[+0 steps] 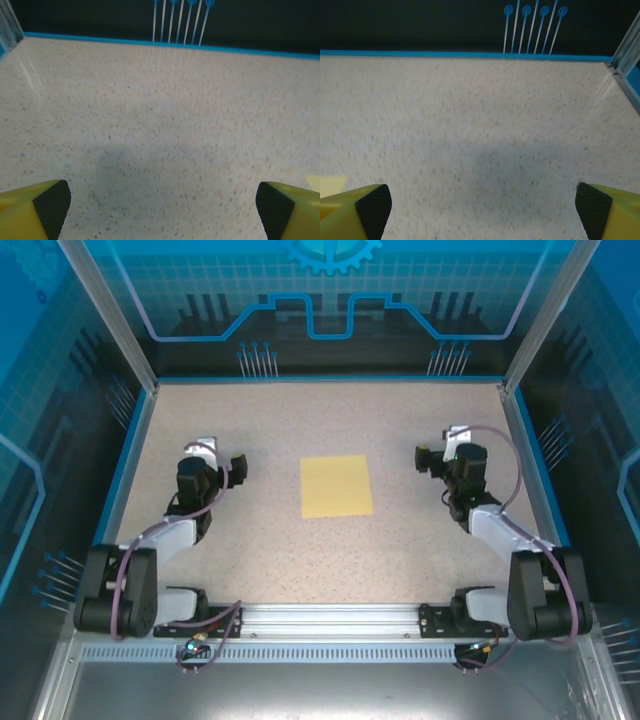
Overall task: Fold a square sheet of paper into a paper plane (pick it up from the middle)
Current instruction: Move the square sheet of paper to the center of the table.
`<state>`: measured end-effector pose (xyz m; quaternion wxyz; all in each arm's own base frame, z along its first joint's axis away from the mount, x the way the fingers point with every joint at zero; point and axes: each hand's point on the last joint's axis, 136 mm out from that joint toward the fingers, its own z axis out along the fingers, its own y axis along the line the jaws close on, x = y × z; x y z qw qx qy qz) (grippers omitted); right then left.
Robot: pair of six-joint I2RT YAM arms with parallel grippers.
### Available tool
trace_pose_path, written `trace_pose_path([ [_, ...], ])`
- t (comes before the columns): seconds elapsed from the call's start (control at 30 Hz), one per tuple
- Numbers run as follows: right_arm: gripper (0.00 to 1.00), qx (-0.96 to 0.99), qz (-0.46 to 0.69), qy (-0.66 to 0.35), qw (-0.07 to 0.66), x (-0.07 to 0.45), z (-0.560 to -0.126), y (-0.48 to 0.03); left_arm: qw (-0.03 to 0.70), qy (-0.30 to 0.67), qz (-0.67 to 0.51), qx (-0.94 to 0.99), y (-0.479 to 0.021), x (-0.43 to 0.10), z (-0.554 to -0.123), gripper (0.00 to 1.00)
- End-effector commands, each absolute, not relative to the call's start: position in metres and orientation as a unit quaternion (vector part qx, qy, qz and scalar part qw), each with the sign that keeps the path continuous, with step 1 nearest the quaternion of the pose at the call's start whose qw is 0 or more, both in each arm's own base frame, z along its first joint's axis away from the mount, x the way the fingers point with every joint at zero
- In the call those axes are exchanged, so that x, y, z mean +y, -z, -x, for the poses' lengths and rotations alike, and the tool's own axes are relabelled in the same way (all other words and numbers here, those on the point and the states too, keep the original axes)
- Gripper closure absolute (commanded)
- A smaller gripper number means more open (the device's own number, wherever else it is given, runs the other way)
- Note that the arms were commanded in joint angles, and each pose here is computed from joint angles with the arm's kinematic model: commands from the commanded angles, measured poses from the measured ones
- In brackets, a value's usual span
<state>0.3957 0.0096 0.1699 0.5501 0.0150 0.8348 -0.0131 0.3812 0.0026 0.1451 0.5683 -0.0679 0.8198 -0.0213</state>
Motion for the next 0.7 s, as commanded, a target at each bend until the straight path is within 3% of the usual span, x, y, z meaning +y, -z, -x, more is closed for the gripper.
trace_pose_path([
  [0.0,0.01,0.882,-0.058,-0.009,0.468,0.015,-0.383,-0.169,0.545,0.028,0.141,0.826,-0.165,0.016,-0.374,0.01],
  [0.3,0.01,0.922,-0.018,-0.113,0.37,0.118,-0.375,-0.174,0.487,0.084,0.248,0.833,-0.187,0.015,-0.353,0.01],
  [0.67,0.01,0.943,0.11,-0.173,0.262,0.281,-0.359,-0.128,0.428,0.12,0.221,0.868,-0.193,-0.006,-0.344,0.01],
])
